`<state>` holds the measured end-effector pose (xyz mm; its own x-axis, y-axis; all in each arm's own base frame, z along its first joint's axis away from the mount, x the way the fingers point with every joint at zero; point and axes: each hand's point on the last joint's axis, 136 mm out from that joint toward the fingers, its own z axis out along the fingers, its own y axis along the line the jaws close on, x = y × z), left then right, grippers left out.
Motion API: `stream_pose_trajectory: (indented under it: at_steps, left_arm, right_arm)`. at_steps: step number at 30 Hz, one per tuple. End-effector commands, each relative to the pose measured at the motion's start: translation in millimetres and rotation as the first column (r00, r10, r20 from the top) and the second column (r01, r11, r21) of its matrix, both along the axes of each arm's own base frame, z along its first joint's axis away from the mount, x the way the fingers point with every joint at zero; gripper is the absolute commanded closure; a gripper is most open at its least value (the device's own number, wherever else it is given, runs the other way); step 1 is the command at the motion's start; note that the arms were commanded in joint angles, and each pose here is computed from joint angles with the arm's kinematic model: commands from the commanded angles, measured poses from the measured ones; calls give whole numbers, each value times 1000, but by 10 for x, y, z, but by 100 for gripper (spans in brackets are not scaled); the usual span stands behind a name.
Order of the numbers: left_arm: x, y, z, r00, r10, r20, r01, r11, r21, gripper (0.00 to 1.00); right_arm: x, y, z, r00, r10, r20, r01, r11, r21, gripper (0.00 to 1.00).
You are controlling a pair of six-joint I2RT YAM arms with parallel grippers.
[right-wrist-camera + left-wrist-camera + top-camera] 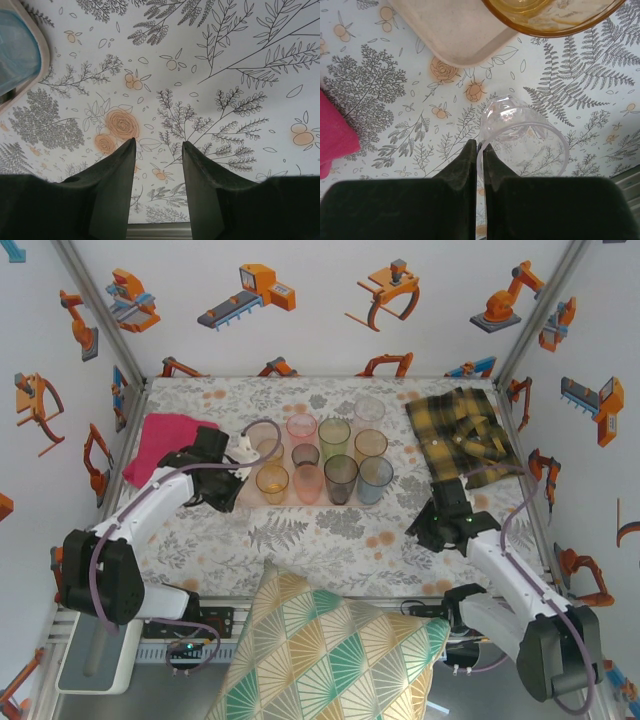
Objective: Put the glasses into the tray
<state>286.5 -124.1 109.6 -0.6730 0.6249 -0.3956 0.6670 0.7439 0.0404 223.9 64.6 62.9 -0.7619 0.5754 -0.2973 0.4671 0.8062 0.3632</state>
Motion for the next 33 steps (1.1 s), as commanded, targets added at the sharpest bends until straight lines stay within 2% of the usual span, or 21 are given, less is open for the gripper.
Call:
stream_pose_trajectory:
  at_steps: [1,16,33]
  left_arm:
    - [8,31,185,999,27,21,-26,1000,-11,96]
    - [205,173,577,993,93,72,-88,994,-71,95]
    - [682,63,1019,984,110,136,-96,990,-108,94]
  right_arm:
    - [100,31,96,1000,24,2,-24,1000,-1,58]
    - [177,113,58,999,34,-11,-33,999,31,59]
    - [175,104,12,999,35,-16,-35,999,23,59]
